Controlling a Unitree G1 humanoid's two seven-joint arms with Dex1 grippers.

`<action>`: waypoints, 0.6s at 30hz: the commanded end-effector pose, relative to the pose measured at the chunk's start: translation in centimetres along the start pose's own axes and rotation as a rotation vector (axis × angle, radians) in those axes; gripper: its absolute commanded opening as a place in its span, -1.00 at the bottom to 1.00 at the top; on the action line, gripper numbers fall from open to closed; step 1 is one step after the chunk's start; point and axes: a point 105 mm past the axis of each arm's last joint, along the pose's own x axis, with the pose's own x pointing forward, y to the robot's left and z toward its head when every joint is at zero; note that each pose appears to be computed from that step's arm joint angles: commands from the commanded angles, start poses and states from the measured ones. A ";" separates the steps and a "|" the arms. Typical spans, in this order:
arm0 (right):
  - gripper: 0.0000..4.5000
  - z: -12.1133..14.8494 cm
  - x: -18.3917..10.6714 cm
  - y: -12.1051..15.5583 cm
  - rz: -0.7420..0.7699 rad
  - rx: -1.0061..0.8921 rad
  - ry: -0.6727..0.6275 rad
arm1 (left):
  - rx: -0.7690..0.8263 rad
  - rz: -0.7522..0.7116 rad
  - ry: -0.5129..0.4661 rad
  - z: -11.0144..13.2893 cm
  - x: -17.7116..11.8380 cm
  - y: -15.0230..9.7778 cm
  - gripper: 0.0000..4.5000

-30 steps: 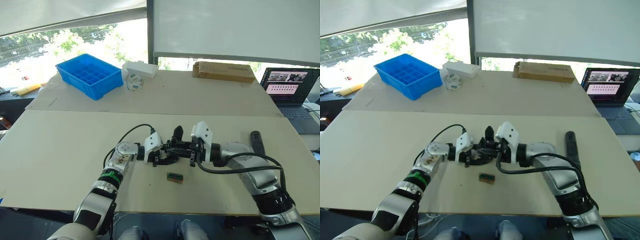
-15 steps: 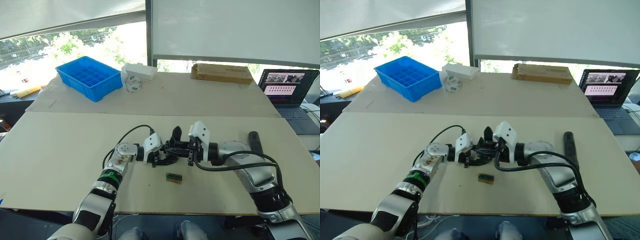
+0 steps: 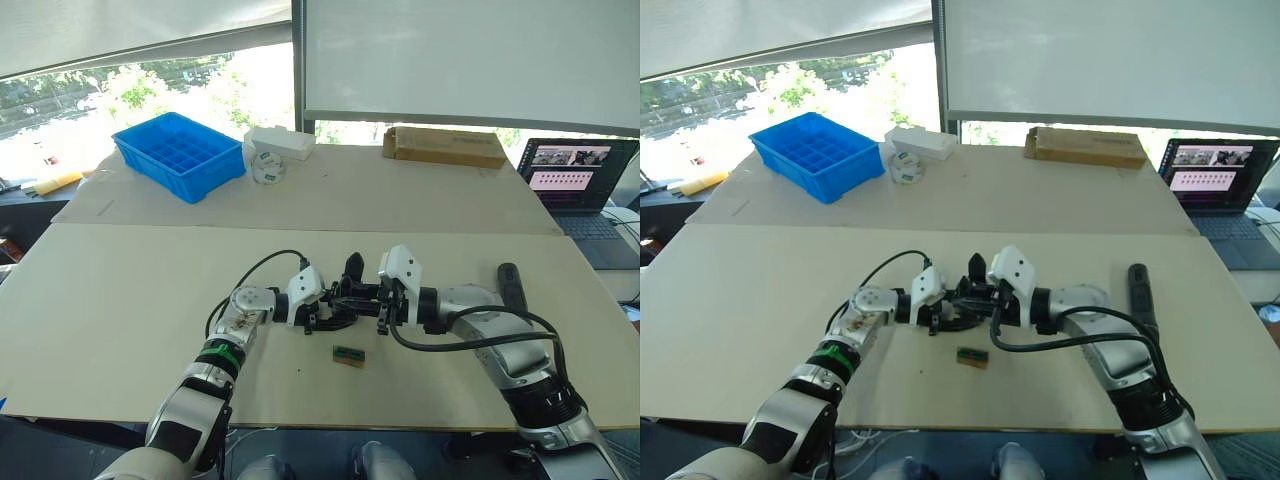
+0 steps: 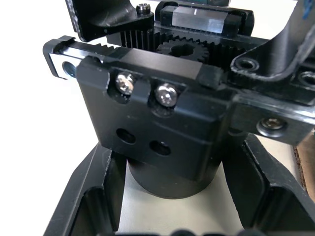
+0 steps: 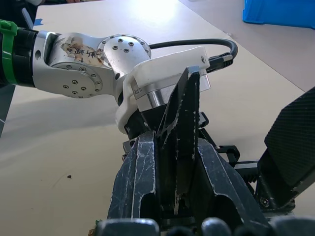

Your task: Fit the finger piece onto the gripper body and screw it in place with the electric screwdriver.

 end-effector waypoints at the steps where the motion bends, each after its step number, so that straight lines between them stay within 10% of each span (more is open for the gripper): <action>1: -0.82 -2.9 -0.3 0.1 -0.013 0.049 0.111 | -0.006 -0.046 0.015 -0.4 0.4 -0.7 0.02; 9: -0.82 -0.3 -0.3 -0.1 -0.014 -0.007 0.011 | -0.009 -0.045 0.018 -0.4 0.4 -0.7 0.02; 10: -0.35 -0.1 -0.4 0.0 -0.006 -0.017 0.006 | -0.009 -0.044 0.018 -0.4 0.4 -0.7 0.02; 18: 0.88 2.4 -0.7 0.3 0.013 -0.138 -0.165 | -0.013 -0.037 0.019 -0.5 0.4 -0.6 0.02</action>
